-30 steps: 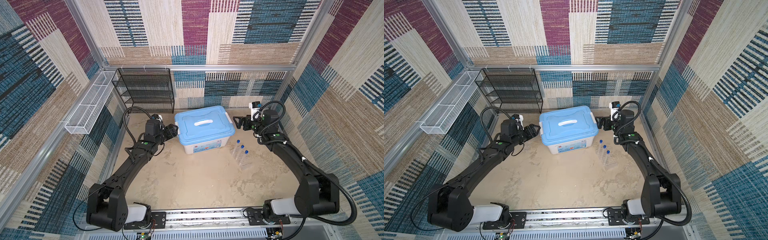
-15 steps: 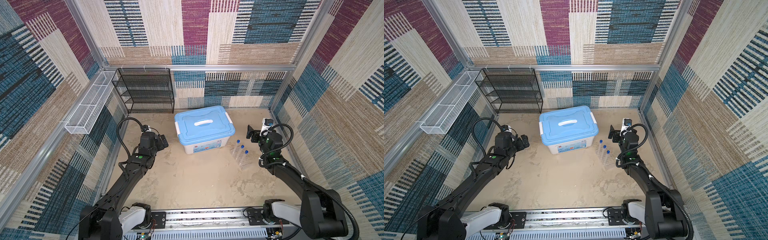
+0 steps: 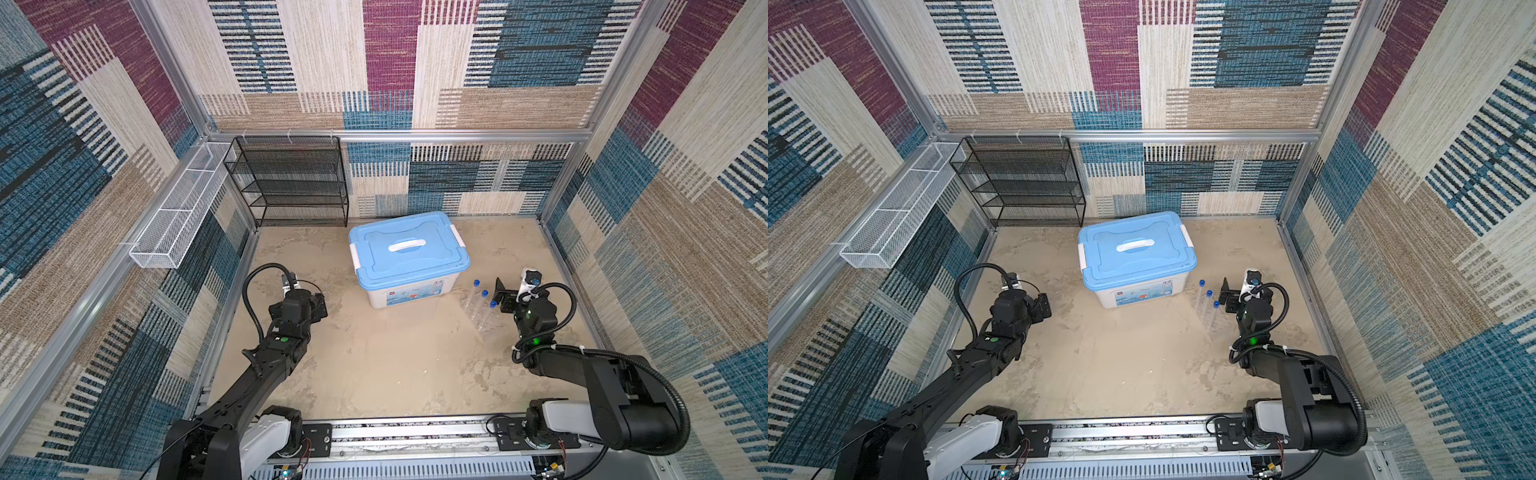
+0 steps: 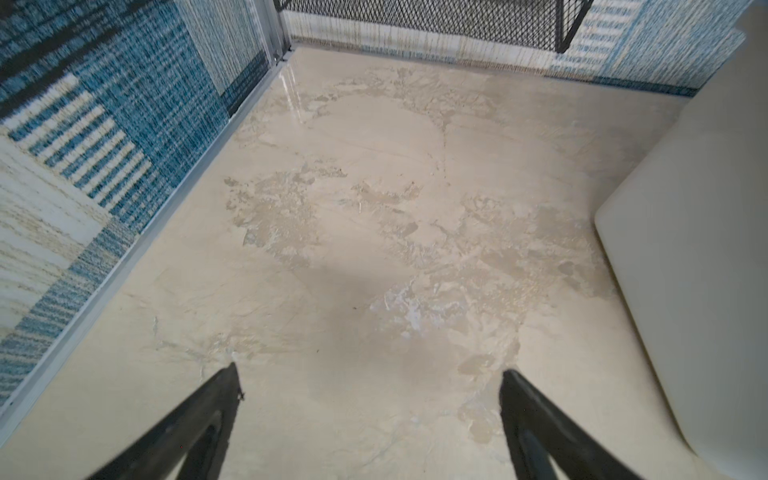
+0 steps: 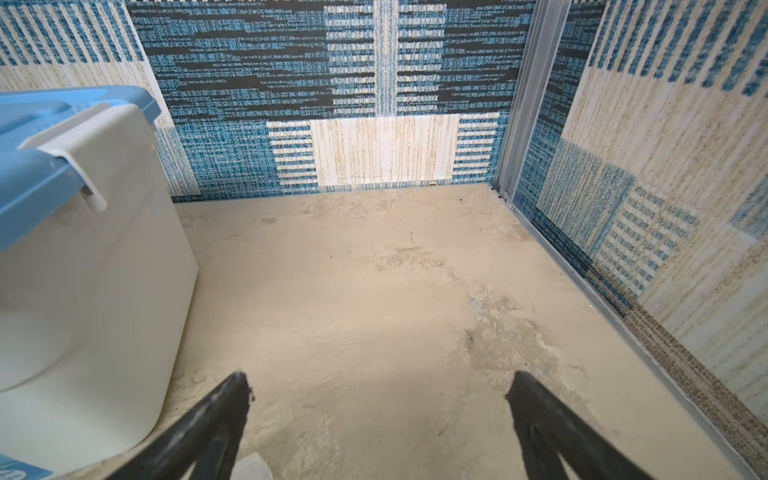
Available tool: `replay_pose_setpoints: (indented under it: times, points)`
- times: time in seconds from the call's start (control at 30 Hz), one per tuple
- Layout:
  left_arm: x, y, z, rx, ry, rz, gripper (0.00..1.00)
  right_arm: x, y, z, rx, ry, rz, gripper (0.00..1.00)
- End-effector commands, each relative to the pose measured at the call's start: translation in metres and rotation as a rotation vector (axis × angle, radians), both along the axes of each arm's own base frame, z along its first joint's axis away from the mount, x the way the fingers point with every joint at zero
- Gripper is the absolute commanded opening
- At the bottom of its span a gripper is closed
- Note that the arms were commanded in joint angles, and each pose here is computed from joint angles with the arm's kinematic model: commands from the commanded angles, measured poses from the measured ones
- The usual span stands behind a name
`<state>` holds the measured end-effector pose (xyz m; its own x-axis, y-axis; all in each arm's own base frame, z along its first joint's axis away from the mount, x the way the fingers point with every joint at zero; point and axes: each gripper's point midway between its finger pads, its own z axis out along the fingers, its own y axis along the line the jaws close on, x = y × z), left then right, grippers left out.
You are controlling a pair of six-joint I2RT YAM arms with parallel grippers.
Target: Organize the chemistry lab equipment
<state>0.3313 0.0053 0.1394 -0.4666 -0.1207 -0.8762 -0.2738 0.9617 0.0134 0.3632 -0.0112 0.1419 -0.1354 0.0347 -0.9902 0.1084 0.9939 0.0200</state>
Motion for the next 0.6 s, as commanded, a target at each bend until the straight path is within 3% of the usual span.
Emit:
replay_pose_setpoints:
  times: [0.0, 0.2, 0.57]
  points:
    - [0.009, 0.006, 0.018, 0.061, -0.087, 0.007, 0.99, 0.004, 0.0, 0.022, 0.001, -0.112, 0.001, 0.99]
    - [0.008, 0.013, 0.001, 0.139, -0.106, 0.0, 0.99, 0.01, 0.003, 0.013, -0.017, -0.107, 0.018, 0.99]
    - [0.031, 0.002, -0.018, 0.135, -0.11, -0.084, 0.99, 0.01, 0.005, 0.003, -0.004, -0.102, 0.052, 0.99]
